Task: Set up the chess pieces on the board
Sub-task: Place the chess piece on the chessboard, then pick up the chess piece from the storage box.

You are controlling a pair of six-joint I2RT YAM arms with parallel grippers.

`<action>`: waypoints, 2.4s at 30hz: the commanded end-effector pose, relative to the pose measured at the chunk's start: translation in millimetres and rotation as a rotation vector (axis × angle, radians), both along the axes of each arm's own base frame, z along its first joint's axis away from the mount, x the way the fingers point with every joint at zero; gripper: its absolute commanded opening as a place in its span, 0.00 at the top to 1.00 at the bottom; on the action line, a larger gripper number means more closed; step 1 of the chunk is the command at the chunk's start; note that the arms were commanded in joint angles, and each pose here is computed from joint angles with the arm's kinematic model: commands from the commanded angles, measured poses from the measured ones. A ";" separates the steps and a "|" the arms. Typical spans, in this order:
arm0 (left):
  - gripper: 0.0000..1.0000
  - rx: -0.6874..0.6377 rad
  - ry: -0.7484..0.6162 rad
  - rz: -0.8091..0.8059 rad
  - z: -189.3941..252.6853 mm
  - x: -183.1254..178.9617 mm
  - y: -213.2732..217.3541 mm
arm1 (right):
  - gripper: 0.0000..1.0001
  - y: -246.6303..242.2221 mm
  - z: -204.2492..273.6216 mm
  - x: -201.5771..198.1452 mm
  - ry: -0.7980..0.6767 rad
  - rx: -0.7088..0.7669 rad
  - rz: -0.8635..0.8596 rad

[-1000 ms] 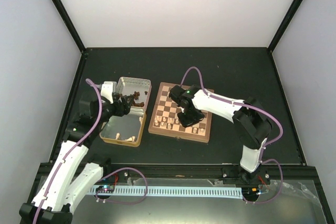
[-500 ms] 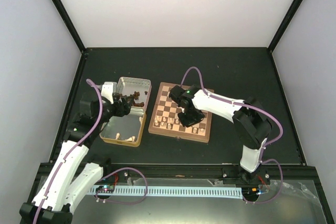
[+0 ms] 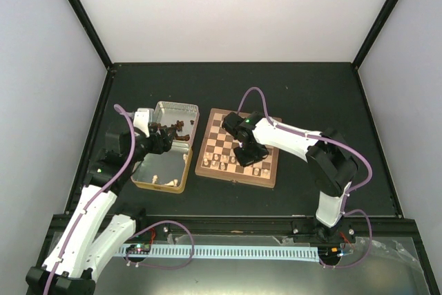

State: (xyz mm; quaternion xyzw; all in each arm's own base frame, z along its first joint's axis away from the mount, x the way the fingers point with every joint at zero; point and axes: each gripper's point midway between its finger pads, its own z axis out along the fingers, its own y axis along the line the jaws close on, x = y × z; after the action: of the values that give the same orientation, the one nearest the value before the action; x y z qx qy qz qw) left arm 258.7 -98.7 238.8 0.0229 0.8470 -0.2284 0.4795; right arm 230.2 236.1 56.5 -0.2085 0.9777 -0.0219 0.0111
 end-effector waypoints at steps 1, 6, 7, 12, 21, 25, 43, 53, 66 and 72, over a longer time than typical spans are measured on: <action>0.24 -0.016 -0.033 -0.006 8.1 0.3 -2.4 | 0.90 0.8 2.5 13.0 -0.059 0.003 -0.024; 0.24 -0.017 -0.030 -0.006 7.4 0.3 -2.4 | 0.89 2.5 2.0 14.4 -0.073 0.016 -0.027; 0.24 -0.017 -0.031 -0.004 7.4 0.5 -2.1 | 0.89 1.8 1.4 14.6 -0.073 0.014 -0.029; 0.24 -0.021 -0.019 -0.002 4.2 0.2 -2.4 | 0.83 -0.8 1.7 13.1 -0.072 0.005 -0.035; 0.24 -0.047 0.055 0.040 -17.6 0.0 0.8 | 0.73 -3.0 30.1 20.1 -0.151 0.037 -0.076; 0.24 -0.094 0.175 0.097 -49.1 -4.7 3.7 | 0.70 -7.8 65.3 38.3 -0.314 0.092 -0.163; 0.61 -0.222 0.481 0.088 -140.7 0.9 -21.4 | 0.68 -9.2 107.1 45.6 -0.442 0.212 -0.253; 0.69 -0.199 0.644 0.067 -179.9 7.4 -31.1 | 0.68 -7.2 104.4 45.6 -0.432 0.211 -0.244; 0.75 -0.135 0.749 0.047 -207.2 5.9 -32.3 | 0.69 -3.2 98.1 42.3 -0.397 0.220 -0.249; 0.82 -0.006 0.759 0.158 -213.3 3.6 -6.1 | 0.68 -2.6 93.0 40.2 -0.383 0.222 -0.249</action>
State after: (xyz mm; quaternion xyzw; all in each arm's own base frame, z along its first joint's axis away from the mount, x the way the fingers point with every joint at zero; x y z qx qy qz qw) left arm 260.2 -123.2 25.0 -0.1282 0.9505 -0.2480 0.1364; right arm 269.8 233.5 155.1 -0.0836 0.9710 0.0422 0.2198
